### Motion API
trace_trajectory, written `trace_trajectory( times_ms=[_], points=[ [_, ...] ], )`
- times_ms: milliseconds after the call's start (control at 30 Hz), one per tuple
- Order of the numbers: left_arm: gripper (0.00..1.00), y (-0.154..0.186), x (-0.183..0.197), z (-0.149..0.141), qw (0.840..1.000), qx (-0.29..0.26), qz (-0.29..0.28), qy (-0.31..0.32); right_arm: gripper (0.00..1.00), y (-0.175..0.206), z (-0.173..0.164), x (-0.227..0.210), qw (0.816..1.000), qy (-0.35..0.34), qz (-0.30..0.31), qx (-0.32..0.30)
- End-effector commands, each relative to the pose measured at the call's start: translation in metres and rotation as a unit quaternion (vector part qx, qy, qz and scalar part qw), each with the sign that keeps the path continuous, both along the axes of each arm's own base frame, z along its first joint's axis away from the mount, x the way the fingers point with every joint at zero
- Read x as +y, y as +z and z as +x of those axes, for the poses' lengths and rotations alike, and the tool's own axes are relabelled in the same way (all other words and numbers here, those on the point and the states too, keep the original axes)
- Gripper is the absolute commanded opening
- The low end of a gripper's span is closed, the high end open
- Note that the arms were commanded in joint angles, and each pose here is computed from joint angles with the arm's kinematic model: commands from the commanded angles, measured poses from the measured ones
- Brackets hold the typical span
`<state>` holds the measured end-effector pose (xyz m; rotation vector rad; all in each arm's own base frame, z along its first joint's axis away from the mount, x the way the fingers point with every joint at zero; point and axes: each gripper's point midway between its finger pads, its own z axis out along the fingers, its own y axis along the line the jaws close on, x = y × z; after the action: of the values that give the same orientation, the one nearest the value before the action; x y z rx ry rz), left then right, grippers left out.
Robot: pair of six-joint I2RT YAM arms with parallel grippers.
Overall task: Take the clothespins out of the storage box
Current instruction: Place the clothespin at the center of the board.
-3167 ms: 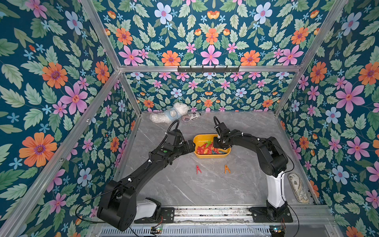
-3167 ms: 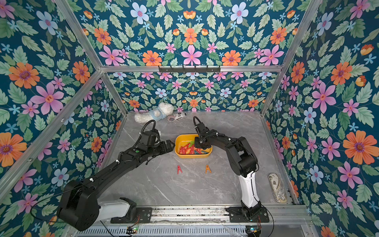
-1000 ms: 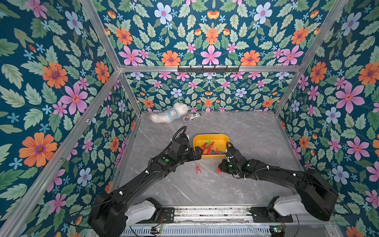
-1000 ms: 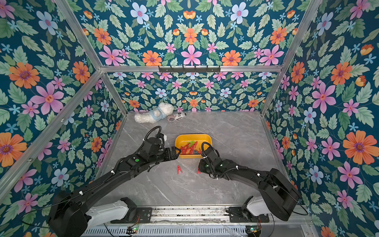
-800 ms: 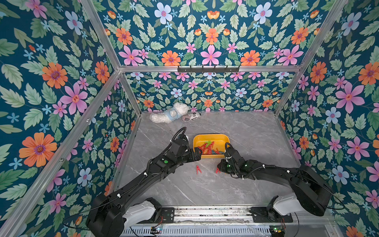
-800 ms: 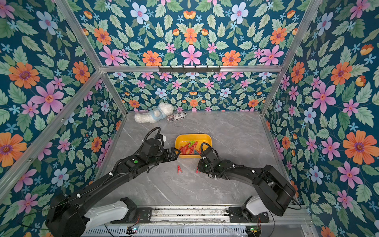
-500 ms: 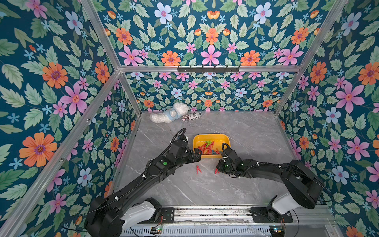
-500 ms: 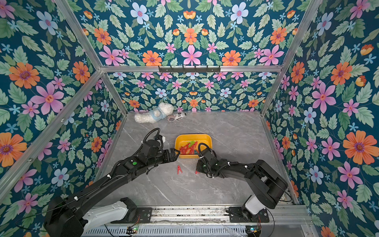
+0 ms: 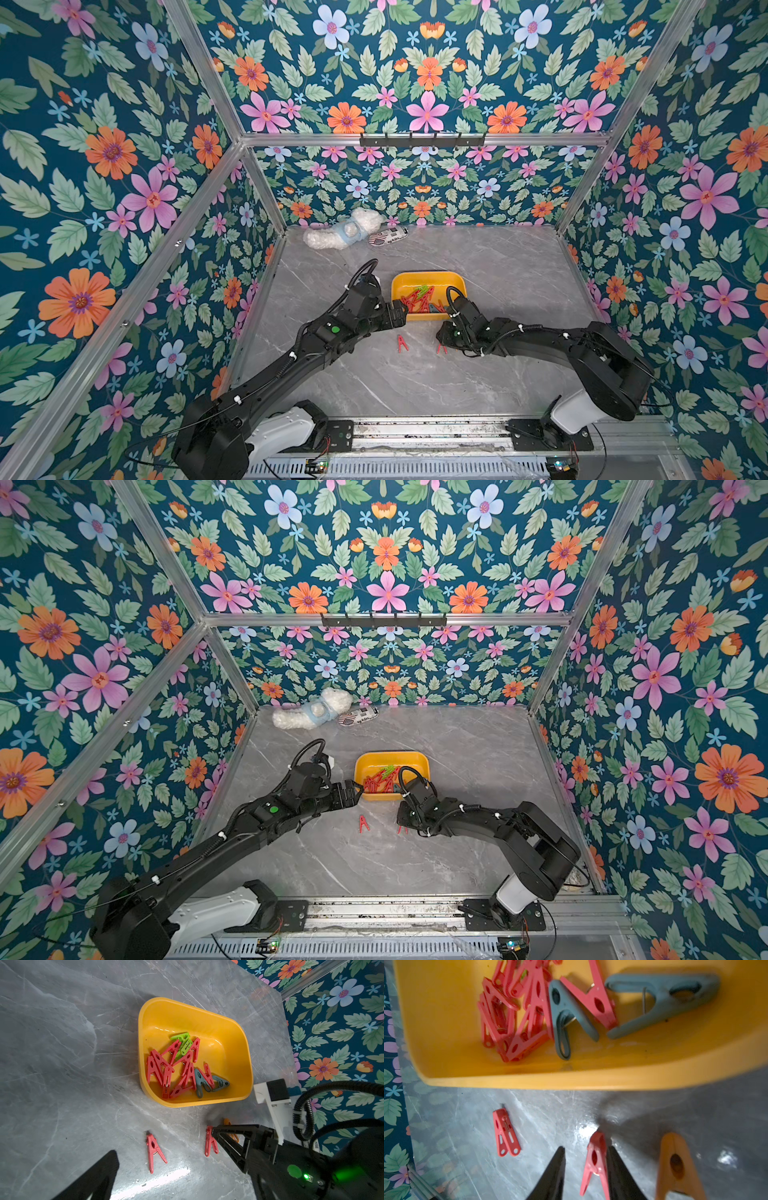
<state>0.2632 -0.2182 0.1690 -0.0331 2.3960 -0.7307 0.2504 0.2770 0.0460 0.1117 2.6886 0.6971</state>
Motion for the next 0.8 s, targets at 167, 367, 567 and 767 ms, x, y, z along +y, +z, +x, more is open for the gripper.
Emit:
trace_trajectory(
  times_ms=[167,367,567,767],
  points=[
    [1.00,0.004,-0.003,0.010,1.000,-0.009,0.011,0.002,0.62,0.046,0.014,-0.007,0.998,-0.008,-0.006,-0.062],
    [1.00,0.004,-0.012,0.022,1.000,-0.013,0.024,-0.003,0.86,0.087,0.026,-0.020,0.992,-0.031,0.016,-0.118],
    [0.88,-0.002,-0.025,0.044,0.998,-0.015,0.053,-0.009,0.99,0.113,0.035,-0.038,0.987,-0.051,0.029,-0.153],
    [0.67,-0.017,-0.042,0.071,0.992,-0.016,0.118,-0.028,0.99,0.129,0.042,-0.057,0.980,-0.075,0.043,-0.178]
  ],
)
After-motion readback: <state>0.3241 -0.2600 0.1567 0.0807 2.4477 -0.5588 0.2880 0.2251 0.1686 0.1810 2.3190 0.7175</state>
